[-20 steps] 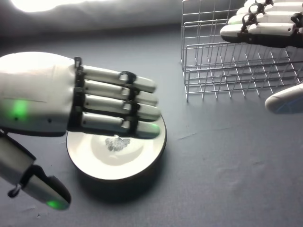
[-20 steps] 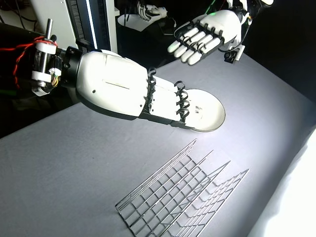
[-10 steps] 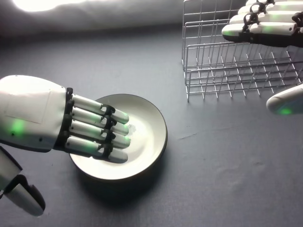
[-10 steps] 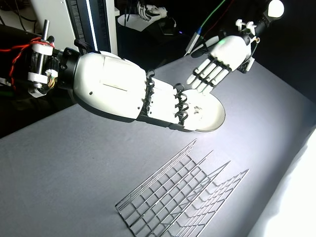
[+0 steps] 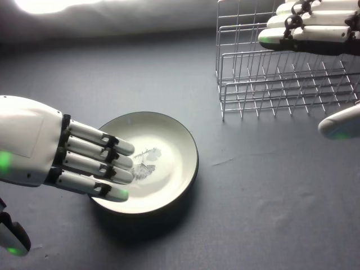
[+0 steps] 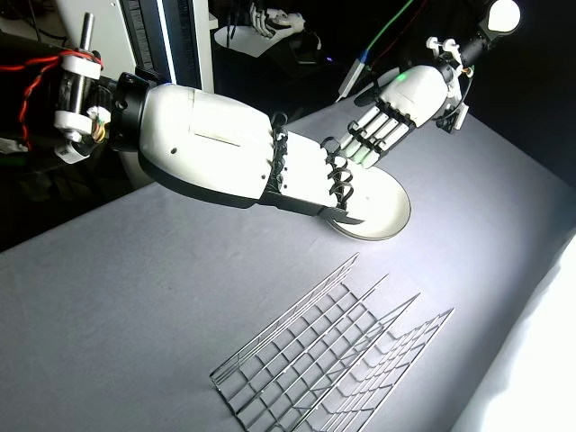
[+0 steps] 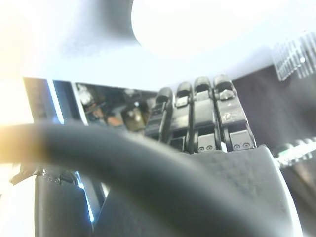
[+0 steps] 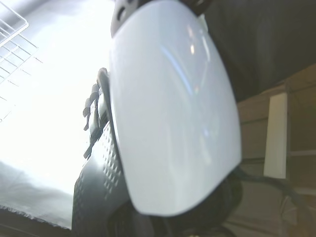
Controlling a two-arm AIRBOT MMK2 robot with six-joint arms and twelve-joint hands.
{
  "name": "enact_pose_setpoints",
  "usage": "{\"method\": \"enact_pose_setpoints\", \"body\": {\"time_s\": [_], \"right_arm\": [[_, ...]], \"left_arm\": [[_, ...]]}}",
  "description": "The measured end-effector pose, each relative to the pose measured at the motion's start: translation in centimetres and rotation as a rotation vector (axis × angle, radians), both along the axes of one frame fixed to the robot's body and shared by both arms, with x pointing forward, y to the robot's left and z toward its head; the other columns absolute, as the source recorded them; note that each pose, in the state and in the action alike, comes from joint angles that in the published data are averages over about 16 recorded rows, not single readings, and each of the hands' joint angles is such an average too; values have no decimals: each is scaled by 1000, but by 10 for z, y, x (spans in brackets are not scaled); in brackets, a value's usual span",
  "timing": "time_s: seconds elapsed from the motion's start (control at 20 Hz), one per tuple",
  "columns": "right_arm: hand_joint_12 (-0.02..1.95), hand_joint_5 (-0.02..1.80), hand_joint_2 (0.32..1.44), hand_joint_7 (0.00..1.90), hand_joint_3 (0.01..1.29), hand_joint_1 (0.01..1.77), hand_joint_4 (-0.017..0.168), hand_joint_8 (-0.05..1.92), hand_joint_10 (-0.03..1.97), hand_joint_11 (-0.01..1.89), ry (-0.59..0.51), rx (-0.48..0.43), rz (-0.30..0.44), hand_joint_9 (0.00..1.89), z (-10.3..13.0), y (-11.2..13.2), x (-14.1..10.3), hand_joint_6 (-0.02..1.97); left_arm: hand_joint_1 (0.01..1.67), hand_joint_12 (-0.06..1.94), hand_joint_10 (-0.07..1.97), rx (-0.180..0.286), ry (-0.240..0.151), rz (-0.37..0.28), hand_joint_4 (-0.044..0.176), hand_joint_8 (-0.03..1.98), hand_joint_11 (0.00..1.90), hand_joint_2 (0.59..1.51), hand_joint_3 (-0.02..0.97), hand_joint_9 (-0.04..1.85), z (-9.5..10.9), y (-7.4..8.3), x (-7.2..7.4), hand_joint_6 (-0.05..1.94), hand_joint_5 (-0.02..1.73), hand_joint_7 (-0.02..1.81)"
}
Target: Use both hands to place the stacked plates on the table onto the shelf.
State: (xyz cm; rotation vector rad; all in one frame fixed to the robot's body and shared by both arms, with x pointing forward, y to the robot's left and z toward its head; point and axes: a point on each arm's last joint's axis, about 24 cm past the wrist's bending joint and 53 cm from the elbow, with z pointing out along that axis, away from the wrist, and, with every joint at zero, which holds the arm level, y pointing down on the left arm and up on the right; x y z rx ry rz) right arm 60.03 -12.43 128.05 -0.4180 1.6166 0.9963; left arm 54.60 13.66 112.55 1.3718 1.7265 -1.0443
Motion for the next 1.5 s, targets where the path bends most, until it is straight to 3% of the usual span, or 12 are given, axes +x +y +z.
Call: {"method": "enact_pose_setpoints", "body": {"time_s": [0.7,1.15,1.5], "right_arm": [[-3,30,1098,24,14,14,3,8,15,12,-8,26,20,22,5,-12,4,19],[-2,49,1106,37,14,15,4,8,16,17,-15,47,27,27,12,-10,3,18],[-2,53,1109,43,14,15,4,9,15,21,-22,58,29,29,16,-10,3,18]], "left_arm": [[16,0,-6,115,-56,96,5,-6,15,1071,14,20,-33,16,29,1,20,19],[14,-2,-7,155,-62,169,5,-6,15,1067,7,20,-41,28,51,-1,19,19],[14,-12,-7,180,-52,199,2,-6,16,1071,7,20,-46,36,59,-11,14,15]]}}
